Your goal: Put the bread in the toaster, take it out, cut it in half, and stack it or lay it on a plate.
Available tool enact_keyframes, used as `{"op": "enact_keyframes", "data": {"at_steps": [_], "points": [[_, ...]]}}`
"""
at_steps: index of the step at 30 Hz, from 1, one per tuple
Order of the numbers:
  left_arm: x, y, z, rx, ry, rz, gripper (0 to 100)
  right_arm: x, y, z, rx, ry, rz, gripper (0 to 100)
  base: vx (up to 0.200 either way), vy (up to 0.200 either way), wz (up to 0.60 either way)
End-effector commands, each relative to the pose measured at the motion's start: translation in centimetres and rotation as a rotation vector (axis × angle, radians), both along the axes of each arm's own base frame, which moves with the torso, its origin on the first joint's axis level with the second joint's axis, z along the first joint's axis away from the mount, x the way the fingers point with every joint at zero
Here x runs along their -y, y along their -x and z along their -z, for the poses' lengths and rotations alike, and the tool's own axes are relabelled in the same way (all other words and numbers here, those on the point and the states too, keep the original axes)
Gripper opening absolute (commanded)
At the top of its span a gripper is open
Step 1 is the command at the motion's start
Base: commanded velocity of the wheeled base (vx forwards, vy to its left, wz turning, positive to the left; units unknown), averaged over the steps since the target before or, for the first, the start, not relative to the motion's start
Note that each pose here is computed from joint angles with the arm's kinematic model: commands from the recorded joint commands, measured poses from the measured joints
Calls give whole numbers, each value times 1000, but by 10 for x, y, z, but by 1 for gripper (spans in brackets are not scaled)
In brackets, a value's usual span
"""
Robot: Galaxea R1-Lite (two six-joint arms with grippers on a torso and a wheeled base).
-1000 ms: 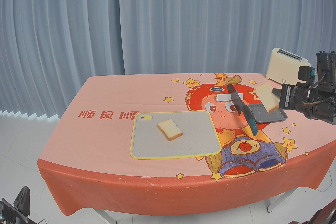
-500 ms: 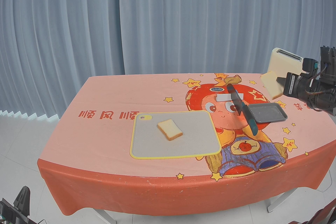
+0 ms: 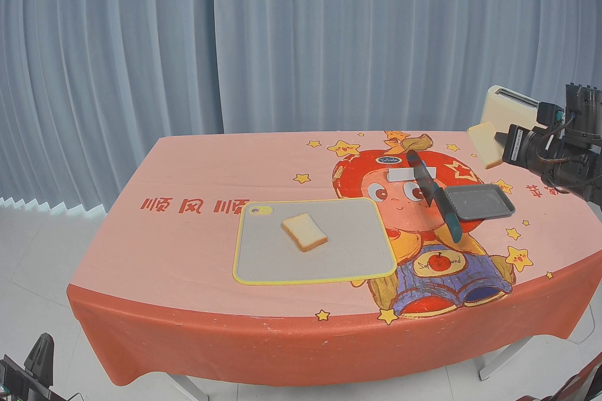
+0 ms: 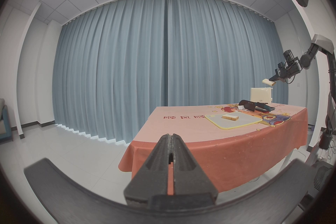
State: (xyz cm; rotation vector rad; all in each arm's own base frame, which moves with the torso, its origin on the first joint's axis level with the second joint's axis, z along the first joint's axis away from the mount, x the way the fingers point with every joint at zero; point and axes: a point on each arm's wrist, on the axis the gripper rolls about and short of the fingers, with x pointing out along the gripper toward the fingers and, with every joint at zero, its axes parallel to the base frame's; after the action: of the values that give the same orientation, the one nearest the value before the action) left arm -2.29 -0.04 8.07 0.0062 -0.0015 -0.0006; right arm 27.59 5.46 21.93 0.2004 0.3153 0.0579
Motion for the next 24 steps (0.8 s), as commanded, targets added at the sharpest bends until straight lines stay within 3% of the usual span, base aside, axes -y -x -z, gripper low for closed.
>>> {"op": "enact_keyframes", "data": {"at_steps": [1, 8, 24], "points": [[0, 0, 5, -1, 0, -1, 0, 8, -13, 8, -12, 3, 33, 0, 0, 0, 0], [0, 0, 5, -1, 0, -1, 0, 12, -22, 1, 11, -9, 28, 0, 0, 0, 0], [0, 0, 5, -1, 0, -1, 0, 25, -46, 16, -28, -4, 78, 0, 0, 0, 0]]}}
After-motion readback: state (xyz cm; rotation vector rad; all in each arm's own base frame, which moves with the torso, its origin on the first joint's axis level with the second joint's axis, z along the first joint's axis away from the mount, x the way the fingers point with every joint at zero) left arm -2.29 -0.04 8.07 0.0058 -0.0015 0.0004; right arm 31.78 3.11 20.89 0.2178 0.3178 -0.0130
